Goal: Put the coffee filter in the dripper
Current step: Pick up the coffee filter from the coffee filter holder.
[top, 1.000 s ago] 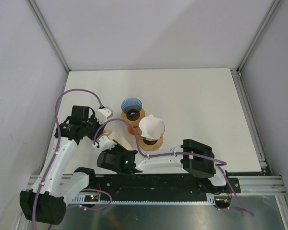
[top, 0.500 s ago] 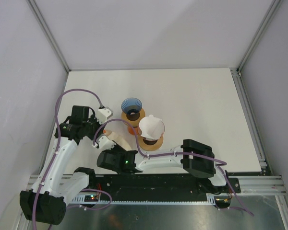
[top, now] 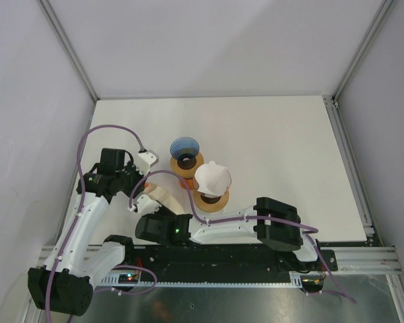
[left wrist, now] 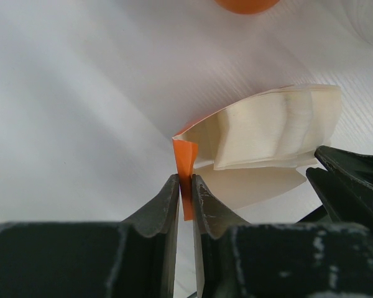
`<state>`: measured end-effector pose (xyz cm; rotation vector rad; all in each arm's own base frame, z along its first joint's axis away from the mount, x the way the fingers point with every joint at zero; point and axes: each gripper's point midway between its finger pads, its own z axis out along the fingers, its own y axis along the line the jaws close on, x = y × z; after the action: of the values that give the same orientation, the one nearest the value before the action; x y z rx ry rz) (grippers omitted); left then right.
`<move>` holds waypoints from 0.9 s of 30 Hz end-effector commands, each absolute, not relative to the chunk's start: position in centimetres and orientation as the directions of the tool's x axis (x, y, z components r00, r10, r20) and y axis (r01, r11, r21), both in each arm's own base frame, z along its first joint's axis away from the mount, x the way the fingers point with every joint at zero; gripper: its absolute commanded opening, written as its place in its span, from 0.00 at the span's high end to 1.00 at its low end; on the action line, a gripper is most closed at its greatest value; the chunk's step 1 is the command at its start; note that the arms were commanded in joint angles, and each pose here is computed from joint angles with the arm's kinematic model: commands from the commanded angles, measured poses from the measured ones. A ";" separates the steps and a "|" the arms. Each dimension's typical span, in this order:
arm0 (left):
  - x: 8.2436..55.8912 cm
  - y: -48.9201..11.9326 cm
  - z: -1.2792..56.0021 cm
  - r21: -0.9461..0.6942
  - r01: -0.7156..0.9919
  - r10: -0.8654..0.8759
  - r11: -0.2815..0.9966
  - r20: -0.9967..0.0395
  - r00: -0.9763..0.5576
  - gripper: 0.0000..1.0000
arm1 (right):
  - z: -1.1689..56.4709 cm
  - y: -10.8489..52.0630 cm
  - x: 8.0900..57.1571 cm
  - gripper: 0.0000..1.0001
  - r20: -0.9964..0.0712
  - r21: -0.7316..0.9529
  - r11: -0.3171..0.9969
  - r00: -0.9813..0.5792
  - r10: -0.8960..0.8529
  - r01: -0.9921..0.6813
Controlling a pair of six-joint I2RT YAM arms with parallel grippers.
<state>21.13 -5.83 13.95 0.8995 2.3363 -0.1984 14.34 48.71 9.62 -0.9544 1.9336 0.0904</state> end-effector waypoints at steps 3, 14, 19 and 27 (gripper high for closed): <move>20.6 -6.3 13.5 0.056 0.677 0.570 0.734 -0.593 -0.569 0.84 | 10.8 49.4 14.4 0.71 -0.799 -0.277 0.711 -0.256 -0.544 -0.646; 20.6 -6.3 13.4 0.056 0.679 0.572 0.732 -0.592 -0.568 0.84 | 10.7 49.0 13.3 0.70 -0.789 -0.275 0.707 -0.267 -0.553 -0.652; 20.7 -6.3 13.5 0.056 0.679 0.572 0.732 -0.592 -0.567 0.84 | 9.7 48.7 13.0 0.69 -0.772 -0.271 0.702 -0.287 -0.567 -0.658; 20.8 -6.3 13.6 0.056 0.681 0.573 0.731 -0.592 -0.566 0.84 | 8.9 48.3 12.6 0.68 -0.757 -0.256 0.699 -0.311 -0.575 -0.668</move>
<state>21.20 -5.83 13.81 0.9092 2.3390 -0.1986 12.96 48.25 8.67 -0.9808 1.9825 0.1027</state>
